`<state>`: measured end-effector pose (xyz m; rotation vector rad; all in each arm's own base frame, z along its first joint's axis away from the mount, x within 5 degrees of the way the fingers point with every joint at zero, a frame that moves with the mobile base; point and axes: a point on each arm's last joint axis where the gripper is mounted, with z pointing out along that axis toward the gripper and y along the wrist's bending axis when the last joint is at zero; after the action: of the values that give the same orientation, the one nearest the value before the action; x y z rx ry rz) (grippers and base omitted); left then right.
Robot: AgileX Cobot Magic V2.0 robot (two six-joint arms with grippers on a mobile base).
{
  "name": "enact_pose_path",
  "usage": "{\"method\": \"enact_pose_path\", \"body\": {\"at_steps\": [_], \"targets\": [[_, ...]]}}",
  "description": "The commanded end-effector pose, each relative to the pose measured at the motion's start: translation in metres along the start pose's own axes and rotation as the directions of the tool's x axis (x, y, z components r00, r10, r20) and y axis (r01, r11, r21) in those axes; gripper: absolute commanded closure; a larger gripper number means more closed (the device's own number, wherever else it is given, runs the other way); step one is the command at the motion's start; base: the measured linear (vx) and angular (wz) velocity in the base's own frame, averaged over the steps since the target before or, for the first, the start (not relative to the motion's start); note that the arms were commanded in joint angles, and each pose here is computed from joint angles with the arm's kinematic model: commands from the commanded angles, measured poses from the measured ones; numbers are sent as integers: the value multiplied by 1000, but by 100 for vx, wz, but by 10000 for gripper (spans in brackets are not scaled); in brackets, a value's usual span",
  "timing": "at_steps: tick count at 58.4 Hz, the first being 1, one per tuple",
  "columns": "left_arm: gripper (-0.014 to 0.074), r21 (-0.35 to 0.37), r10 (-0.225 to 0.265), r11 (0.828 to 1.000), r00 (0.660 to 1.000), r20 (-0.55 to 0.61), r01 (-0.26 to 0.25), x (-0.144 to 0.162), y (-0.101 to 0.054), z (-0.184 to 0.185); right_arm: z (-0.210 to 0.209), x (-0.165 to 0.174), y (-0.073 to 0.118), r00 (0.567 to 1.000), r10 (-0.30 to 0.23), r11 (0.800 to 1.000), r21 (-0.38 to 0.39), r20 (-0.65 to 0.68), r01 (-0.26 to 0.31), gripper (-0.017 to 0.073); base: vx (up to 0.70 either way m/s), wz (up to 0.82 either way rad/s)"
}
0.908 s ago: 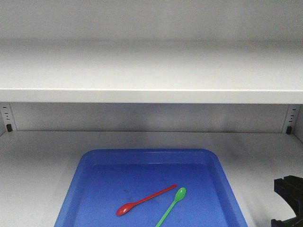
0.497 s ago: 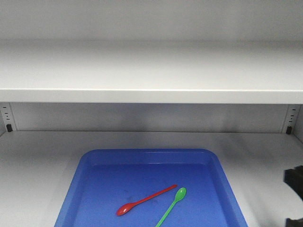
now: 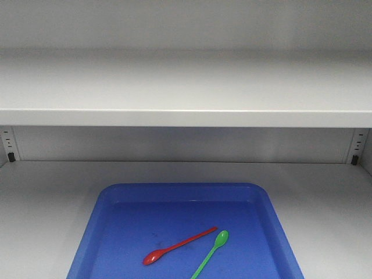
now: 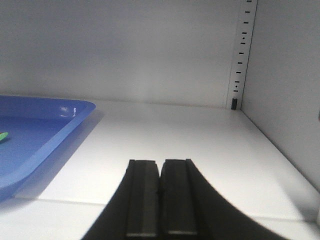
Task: Sort red and green spoons into left cabinet
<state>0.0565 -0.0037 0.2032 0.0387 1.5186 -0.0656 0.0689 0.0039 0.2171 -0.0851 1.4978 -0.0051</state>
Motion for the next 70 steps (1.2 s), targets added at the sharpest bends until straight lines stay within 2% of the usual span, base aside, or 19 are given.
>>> {"method": "enact_pose_path", "body": {"at_steps": [1, 5, 70], "targets": [[594, 10, -12, 1000, 997, 80, 11, -2, -1, -1, -9, -2, 0, 985, 35, 999, 2, 168, -36, 564, 0, 0], [594, 10, -12, 1000, 997, 79, 11, -2, -1, -1, -14, 0, 0, 987, 63, 998, 6, 145, -65, 564, 0, 0], [594, 10, -12, 1000, 997, 79, 11, -2, -1, -1, -15, 3, -1, 990, 56, 998, 16, 130, -58, 564, 0, 0]]}}
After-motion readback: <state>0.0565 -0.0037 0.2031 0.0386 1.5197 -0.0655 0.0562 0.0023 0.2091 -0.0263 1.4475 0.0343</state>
